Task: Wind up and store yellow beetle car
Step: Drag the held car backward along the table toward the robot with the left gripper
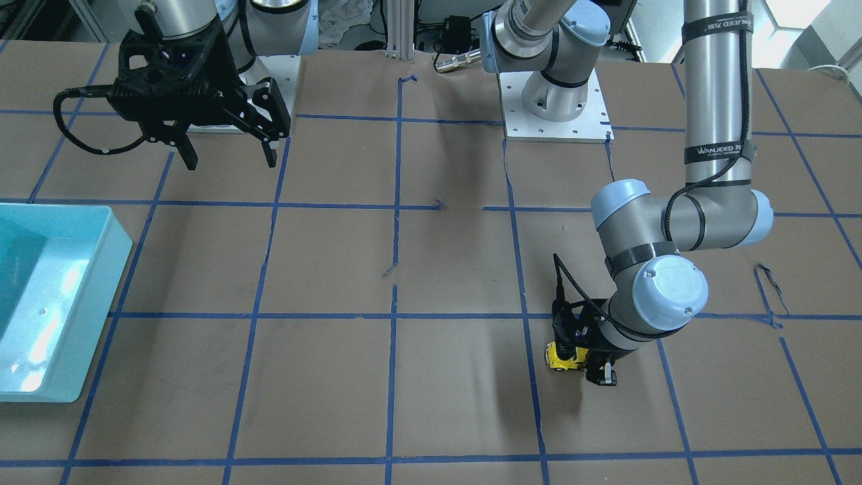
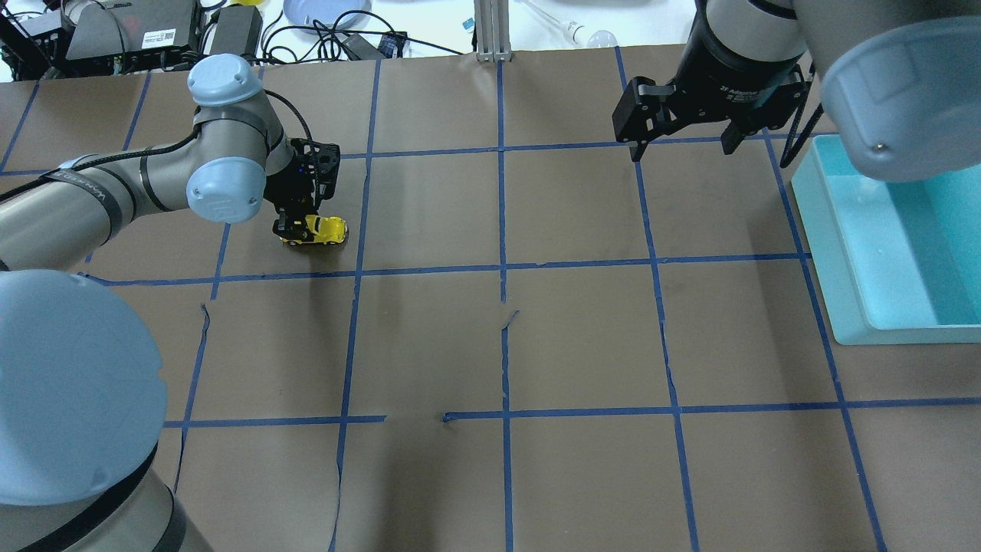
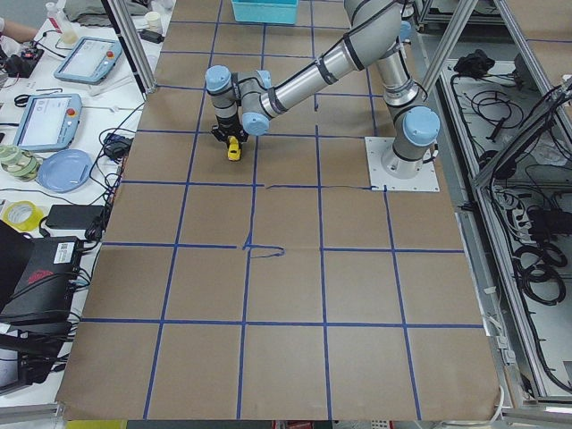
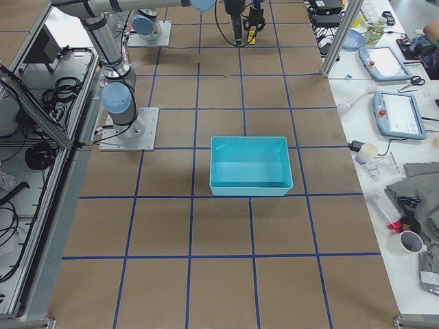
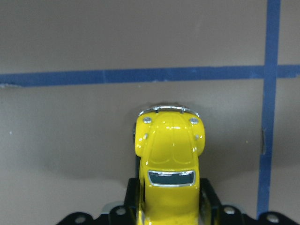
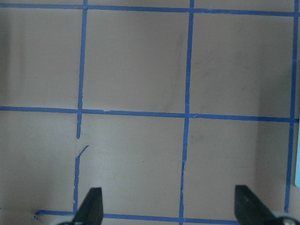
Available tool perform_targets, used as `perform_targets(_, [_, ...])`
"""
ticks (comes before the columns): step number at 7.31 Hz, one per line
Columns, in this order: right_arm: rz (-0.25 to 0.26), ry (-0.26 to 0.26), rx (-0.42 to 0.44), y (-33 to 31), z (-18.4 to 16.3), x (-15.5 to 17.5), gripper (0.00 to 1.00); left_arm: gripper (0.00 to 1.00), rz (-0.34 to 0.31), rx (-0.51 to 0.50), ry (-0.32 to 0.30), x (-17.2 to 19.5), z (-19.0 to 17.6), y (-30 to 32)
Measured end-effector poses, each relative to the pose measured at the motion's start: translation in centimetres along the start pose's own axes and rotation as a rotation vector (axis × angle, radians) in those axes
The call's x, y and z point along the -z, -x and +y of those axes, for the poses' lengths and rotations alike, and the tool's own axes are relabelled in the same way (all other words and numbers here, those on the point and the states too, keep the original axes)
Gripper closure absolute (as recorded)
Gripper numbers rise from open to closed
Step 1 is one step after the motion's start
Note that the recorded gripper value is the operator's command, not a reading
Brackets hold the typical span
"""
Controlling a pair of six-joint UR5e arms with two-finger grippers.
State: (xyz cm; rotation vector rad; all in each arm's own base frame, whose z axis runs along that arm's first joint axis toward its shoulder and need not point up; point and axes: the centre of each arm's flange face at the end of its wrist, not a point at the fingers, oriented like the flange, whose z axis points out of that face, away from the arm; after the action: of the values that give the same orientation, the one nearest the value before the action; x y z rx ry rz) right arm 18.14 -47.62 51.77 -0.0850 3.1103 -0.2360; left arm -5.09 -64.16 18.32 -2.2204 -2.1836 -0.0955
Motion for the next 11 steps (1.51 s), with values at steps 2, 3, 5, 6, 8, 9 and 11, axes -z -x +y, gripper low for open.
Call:
perform_targets(2, [0.000,0.000,0.000,0.0,0.0,0.0,0.00,0.95,-0.002,0.014,-0.005,0.2,3.0,-0.1])
perform_targets(3, [0.000,-0.001,0.000,0.0,0.0,0.0,0.00,0.95,-0.006,0.028,-0.010,0.5,5.1,-0.2])
perform_targets(5, [0.000,0.000,-0.001,0.0,0.0,0.0,0.00,0.95,-0.003,0.016,-0.008,0.6,7.1,-0.7])
perform_targets(6, [0.000,-0.001,-0.001,0.0,0.0,0.0,0.00,0.95,-0.001,-0.002,-0.006,0.6,7.5,-0.9])
perform_targets(8, [0.000,-0.001,-0.001,0.0,0.0,0.0,0.00,0.95,-0.002,-0.012,-0.005,0.7,8.0,-1.2])
perform_targets(9, [0.000,-0.001,-0.001,0.0,0.0,0.0,0.00,0.95,0.000,-0.013,-0.006,0.7,8.1,-1.3])
perform_targets(11, [0.000,-0.002,-0.001,0.0,0.0,0.0,0.00,0.95,0.006,-0.010,-0.009,0.4,8.2,-1.5])
